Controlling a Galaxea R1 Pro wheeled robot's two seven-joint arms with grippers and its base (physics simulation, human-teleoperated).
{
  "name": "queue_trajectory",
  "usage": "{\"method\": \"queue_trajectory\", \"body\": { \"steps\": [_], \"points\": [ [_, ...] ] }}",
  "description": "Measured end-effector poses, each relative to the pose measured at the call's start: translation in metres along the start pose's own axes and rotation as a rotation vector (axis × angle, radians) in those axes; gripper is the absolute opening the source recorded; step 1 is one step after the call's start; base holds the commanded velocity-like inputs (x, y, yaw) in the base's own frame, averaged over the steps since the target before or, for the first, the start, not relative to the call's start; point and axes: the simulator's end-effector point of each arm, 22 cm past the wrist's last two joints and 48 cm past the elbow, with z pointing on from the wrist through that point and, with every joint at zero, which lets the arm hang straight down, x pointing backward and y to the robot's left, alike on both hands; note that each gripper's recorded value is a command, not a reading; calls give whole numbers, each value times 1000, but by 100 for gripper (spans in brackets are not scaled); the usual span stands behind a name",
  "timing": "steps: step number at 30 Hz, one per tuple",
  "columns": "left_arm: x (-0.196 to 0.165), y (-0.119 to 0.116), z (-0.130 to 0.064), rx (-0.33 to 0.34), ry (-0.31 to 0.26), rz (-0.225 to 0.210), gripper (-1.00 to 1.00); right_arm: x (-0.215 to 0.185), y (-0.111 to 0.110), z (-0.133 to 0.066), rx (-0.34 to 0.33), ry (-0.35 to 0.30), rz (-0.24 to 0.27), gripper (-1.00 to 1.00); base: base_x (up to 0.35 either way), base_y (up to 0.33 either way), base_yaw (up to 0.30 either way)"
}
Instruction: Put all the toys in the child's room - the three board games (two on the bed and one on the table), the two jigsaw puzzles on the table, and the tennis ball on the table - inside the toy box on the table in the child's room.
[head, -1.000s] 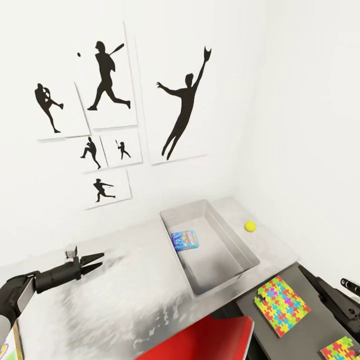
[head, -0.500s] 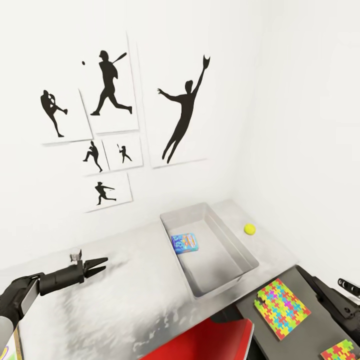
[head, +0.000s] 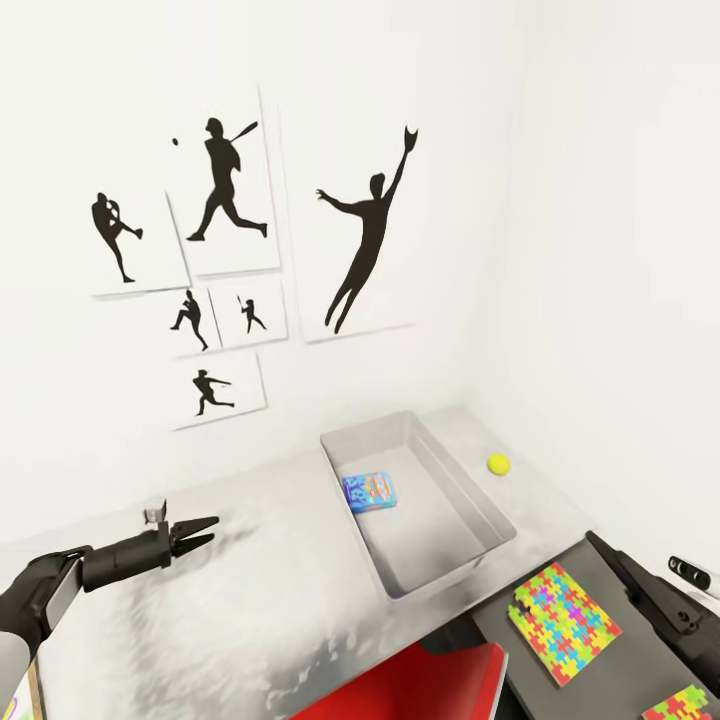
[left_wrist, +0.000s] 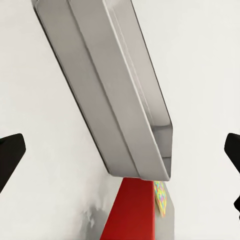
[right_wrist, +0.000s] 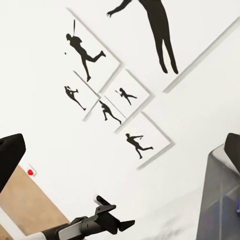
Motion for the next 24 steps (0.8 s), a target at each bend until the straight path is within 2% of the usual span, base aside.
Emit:
{"method": "queue_trajectory", "body": {
  "steps": [13, 24],
  "points": [
    [-5, -10, -1, 12, -13, 41, 100, -4, 6, 1, -10, -7, -12, 100, -93, 0, 0],
    [-5, -12, -1, 14, -15, 48, 100, -5, 8, 1, -14, -9, -17, 100, -25, 0, 0]
  ]
}}
